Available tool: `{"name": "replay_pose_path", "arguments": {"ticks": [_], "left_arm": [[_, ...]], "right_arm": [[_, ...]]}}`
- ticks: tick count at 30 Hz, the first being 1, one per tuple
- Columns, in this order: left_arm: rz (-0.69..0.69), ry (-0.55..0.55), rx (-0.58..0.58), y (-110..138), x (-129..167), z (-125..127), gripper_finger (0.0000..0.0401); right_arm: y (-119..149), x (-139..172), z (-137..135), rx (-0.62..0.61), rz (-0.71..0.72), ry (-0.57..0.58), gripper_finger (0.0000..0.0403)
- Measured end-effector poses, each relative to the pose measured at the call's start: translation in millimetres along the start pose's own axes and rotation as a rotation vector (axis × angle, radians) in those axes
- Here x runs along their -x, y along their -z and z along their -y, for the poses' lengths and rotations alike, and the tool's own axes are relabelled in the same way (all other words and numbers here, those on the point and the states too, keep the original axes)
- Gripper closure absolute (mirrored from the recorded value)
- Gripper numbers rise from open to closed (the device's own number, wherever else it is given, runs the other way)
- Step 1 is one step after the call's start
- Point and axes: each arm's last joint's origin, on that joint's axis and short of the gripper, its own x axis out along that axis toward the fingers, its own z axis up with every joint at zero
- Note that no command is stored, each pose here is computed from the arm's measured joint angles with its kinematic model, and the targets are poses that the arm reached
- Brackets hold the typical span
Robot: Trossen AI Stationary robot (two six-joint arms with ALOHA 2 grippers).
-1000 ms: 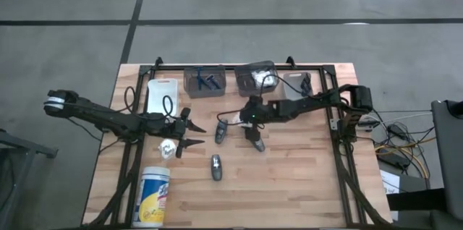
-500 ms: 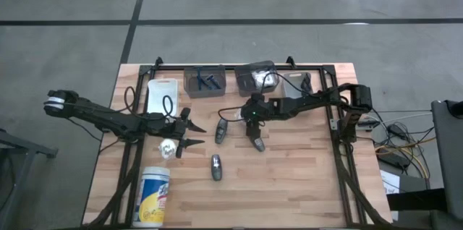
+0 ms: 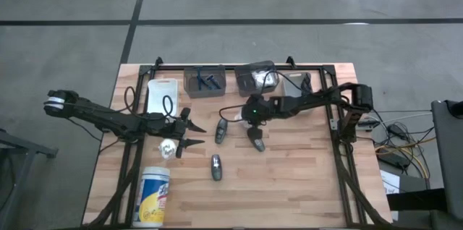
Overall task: Pick & Place Travel size toiletries
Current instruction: Put the white cotton pack into the right black bin
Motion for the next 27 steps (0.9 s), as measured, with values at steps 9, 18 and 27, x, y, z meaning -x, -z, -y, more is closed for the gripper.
{"name": "replay_pose_path", "arguments": {"ticks": [9, 18, 27], "left_arm": [[0.0, 0.0, 0.0, 0, 0, 0, 0.022], [0.0, 0.0, 0.0, 0, 0, 0, 0.0219], [0.0, 0.0, 0.0, 0, 0, 0, 0.022]], "right_arm": [[-17, 39, 3, -0.006, 0.13, -0.04, 0.0394], [-27, 87, 7, -0.034, 0.237, -0.033, 0.0394], [-31, 123, 13, -0.043, 0.335, -0.011, 0.0394]]}}
